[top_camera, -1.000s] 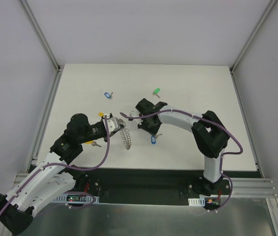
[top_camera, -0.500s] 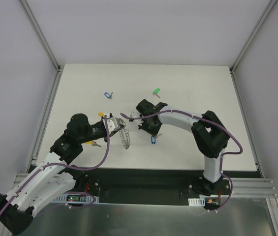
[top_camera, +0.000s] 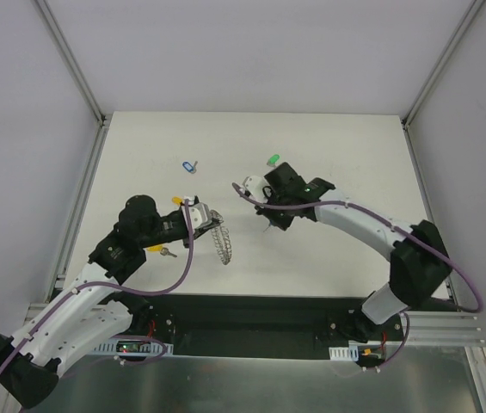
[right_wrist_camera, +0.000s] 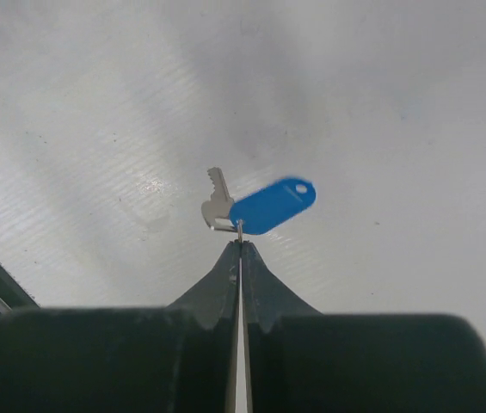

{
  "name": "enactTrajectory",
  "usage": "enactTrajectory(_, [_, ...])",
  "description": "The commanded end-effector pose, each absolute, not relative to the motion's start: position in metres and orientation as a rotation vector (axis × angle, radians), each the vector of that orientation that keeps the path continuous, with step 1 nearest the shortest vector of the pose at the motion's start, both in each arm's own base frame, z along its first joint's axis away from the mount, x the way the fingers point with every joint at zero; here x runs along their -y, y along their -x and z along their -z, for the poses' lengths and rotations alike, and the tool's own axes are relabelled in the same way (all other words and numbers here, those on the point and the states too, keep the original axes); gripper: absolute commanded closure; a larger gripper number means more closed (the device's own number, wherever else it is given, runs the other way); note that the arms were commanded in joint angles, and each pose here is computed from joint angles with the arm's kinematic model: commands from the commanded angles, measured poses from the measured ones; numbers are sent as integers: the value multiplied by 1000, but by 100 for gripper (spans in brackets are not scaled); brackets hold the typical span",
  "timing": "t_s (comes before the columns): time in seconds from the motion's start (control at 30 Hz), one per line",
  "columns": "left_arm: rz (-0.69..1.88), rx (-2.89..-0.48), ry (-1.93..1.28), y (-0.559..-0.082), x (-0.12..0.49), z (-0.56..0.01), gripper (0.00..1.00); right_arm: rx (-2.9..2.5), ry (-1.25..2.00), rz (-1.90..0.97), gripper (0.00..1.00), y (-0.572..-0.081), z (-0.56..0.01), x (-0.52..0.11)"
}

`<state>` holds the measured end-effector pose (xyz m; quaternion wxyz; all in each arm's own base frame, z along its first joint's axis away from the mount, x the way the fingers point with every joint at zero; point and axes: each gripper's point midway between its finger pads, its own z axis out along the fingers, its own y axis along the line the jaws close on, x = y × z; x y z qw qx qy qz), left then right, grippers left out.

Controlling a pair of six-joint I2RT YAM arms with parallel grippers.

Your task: Put the keys on the keyring

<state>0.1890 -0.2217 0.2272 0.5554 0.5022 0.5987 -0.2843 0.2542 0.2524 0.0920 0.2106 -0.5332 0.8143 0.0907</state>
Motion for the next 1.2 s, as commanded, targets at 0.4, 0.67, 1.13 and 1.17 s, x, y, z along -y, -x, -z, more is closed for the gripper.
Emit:
enactTrajectory(0.4, [848,-1199,-1286,-181,265,-326,100,-1632,1229,-588,99,-230,-276,-259])
enactTrajectory(0.67, [951,-1168,-1352,-175,282,-335,100,-1519,1234,-716,99,-196,-324,-257])
enactTrajectory(1.13, [1070,-1108,-1425,-166,297,-341,100,-1445,1366,-759,99,-183,-333,-272])
enactTrajectory(1.17, [1079,-1103,-1431,-165,298,-341,100,-1444,1394,-751,99,-181,-330,-273])
